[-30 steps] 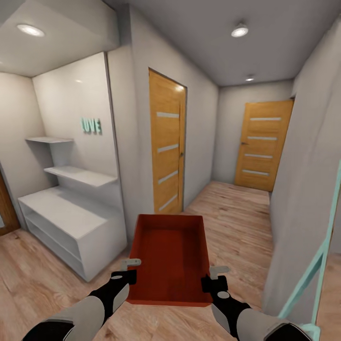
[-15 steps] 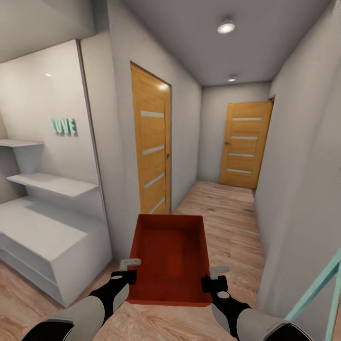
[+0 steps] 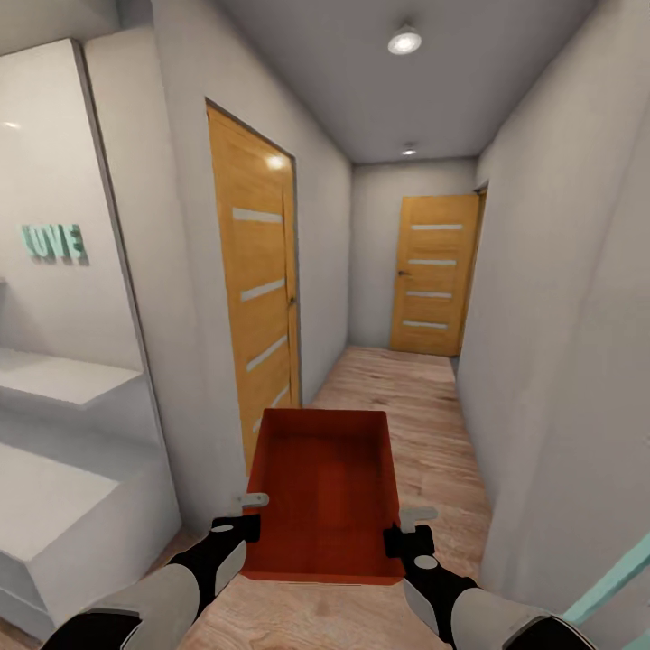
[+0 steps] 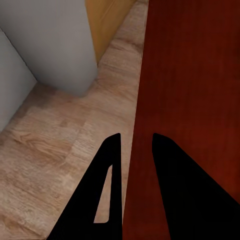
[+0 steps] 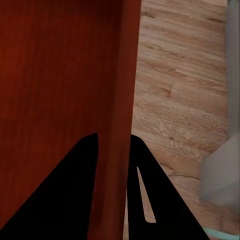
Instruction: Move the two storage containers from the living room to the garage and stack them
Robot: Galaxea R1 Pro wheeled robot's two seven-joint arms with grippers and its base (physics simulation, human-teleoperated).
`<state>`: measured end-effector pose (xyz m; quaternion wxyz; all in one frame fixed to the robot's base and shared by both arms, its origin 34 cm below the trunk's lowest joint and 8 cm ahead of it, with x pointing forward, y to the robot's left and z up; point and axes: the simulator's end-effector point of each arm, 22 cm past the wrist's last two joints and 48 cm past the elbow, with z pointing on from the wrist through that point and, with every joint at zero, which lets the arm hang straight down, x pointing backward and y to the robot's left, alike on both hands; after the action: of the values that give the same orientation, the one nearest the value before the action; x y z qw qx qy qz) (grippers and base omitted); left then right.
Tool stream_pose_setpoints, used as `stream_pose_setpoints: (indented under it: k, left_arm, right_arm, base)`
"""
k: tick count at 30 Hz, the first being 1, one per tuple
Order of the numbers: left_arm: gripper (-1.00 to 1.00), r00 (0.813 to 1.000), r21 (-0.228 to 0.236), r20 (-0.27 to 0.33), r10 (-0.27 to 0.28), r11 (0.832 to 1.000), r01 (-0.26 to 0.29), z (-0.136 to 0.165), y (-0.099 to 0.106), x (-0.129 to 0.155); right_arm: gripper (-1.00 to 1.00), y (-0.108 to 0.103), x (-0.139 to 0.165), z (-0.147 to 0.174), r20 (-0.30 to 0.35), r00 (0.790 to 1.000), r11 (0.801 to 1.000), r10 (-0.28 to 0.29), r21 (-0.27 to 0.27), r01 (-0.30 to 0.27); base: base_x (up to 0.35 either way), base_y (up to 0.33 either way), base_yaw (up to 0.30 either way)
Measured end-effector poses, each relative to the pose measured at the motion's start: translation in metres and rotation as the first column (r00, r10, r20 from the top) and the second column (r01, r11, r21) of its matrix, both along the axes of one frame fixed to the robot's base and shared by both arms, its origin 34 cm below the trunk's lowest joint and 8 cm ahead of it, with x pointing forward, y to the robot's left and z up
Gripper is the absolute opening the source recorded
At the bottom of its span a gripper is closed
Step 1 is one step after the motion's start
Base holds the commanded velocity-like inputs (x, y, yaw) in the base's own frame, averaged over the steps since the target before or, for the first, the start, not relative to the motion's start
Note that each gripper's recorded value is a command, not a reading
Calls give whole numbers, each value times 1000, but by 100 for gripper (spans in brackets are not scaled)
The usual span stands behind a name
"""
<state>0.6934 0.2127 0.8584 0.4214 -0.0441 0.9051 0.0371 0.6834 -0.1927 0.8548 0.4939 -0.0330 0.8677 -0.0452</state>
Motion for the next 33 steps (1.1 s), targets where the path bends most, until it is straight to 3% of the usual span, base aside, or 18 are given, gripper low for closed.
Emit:
stream_pose_setpoints:
  k: [33]
  left_arm:
    - [-100,1000,1,0,0,1000,0,0,0,0]
  right_arm:
    - [-100,0,0,0,-1,1000,1000,0,-1,0]
  base:
    - [322,166,-242]
